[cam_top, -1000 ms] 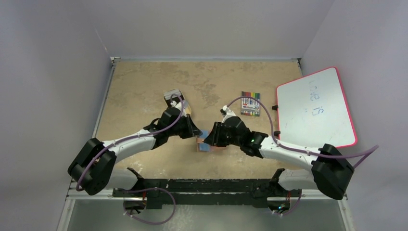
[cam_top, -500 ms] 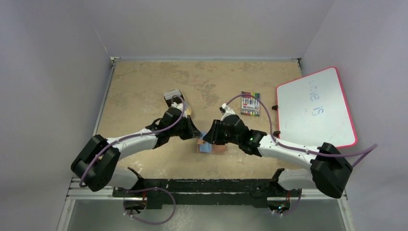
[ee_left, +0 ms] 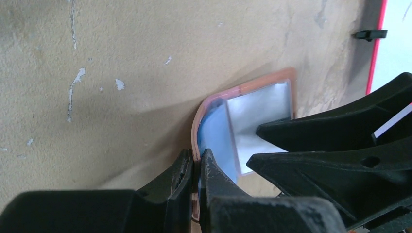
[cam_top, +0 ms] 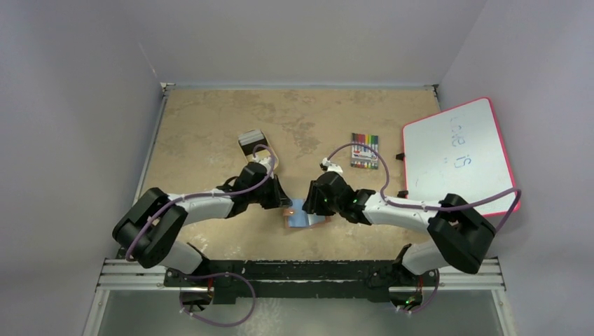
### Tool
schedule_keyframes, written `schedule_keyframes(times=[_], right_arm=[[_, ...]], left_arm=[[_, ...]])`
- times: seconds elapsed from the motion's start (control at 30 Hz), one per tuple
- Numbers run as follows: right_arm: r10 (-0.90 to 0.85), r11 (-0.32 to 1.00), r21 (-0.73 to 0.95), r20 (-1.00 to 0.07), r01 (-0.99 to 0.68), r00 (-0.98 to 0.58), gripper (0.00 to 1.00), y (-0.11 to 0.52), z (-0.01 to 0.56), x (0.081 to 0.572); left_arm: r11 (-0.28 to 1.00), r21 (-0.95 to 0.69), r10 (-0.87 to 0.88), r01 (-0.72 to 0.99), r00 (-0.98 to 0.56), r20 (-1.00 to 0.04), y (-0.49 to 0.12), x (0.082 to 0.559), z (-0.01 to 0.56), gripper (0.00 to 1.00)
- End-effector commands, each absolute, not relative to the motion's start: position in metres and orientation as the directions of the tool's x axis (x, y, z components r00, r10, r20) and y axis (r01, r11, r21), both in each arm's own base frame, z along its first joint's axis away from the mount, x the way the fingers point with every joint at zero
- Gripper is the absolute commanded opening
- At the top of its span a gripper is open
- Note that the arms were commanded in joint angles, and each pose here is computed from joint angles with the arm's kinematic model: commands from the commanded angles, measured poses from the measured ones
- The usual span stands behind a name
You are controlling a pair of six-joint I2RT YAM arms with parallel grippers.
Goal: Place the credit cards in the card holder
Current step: Open the card holder at the center of the board.
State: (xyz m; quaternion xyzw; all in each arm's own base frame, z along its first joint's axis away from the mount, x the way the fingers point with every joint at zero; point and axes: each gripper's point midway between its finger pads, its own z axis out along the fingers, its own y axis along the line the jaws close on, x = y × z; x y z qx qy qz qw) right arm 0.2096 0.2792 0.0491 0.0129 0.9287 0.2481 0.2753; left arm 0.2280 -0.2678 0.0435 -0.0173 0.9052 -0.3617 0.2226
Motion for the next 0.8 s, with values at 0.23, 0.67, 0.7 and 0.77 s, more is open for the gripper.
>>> schedule_keyframes(times=[0.23, 0.67, 0.7, 0.77], right_arm=[[0.090, 0.932, 0.345, -0.525, -0.115, -0.846, 0.56, 0.268, 0.029, 0.215], [0.006, 0.986, 0.146, -0.500, -0.078, -0.866, 0.55, 0.259, 0.006, 0.210], [-0.001, 0.988, 0.134, -0.500, -0.079, -0.866, 0.55, 0.259, 0.005, 0.210], [-0.007, 0.989, 0.122, -0.503, -0.079, -0.864, 0.54, 0.260, 0.004, 0.209]], left_arm=[[0.726, -0.671, -0.241, 0.150, -0.859, -0.452, -0.273, 0.247, 0.060, 0.24], [0.838, -0.546, -0.389, 0.012, -0.689, -0.612, -0.180, 0.304, 0.131, 0.35], [0.859, -0.511, -0.368, 0.012, -0.678, -0.636, -0.171, 0.309, 0.137, 0.36], [0.912, -0.411, -0.295, 0.017, -0.668, -0.683, -0.157, 0.317, 0.149, 0.38]])
